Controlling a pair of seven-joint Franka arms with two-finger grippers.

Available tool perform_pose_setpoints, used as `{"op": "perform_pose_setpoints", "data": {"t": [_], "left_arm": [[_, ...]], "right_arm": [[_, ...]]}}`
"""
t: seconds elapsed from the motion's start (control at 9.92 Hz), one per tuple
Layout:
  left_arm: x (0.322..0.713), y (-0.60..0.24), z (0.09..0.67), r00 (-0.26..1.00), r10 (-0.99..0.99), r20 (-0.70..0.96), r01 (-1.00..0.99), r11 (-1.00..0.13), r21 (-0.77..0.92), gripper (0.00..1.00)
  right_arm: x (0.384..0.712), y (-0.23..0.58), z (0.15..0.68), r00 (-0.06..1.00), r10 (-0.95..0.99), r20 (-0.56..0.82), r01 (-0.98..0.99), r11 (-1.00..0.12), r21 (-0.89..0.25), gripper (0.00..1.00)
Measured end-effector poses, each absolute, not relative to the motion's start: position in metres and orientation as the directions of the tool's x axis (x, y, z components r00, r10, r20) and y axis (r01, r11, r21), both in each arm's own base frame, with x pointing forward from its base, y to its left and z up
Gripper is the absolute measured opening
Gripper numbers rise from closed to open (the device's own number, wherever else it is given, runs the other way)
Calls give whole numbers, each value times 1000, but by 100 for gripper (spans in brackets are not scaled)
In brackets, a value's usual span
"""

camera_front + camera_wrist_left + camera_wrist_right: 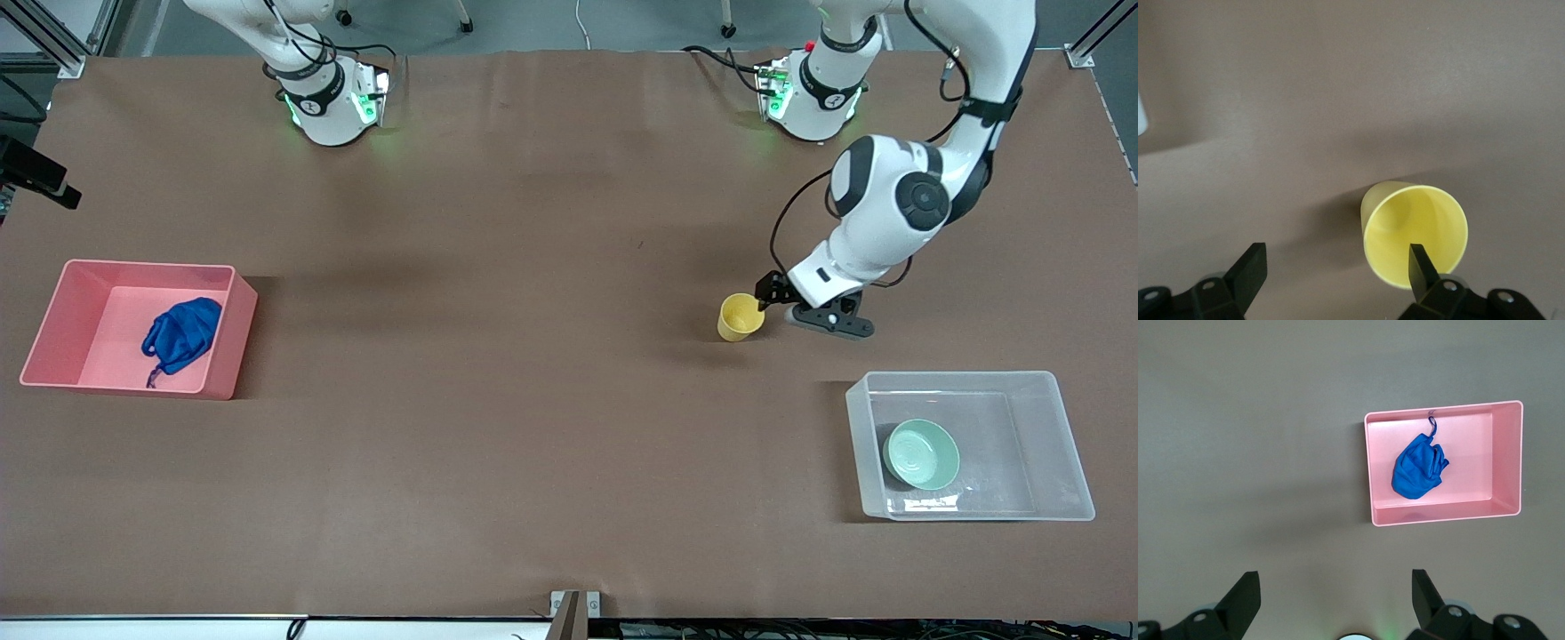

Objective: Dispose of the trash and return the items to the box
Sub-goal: 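Move the left gripper to the yellow cup and grasp its rim, then lift the yellow cup with the left gripper and carry it over the bowl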

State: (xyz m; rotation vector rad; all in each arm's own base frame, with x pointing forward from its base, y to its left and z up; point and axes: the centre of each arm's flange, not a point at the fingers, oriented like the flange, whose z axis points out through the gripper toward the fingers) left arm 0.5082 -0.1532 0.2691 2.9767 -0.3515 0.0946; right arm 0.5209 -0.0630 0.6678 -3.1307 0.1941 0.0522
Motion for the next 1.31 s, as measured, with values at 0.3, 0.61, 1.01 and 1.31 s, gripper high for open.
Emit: {"op": "perform_pose_setpoints", "data": {"t": [0.3, 0.61, 1.01, 1.31], "left_arm": [[504, -166, 233, 968, -242, 67, -250, -957, 147, 63], [502, -168, 226, 968, -246, 54, -251, -956, 150, 18], [519, -169, 266, 965, -247, 90, -258, -955, 145, 4], [594, -116, 355, 970, -169, 177, -194, -972, 130, 4]], "right_arm": [[526, -67, 670, 997, -66, -37, -65, -998, 4, 100], [530, -68, 665, 997, -62, -47, -62, -998, 5, 100], [530, -68, 666, 995, -87, -46, -87, -996, 6, 100], [530, -68, 665, 992, -116, -48, -116, -993, 7, 100]]}}
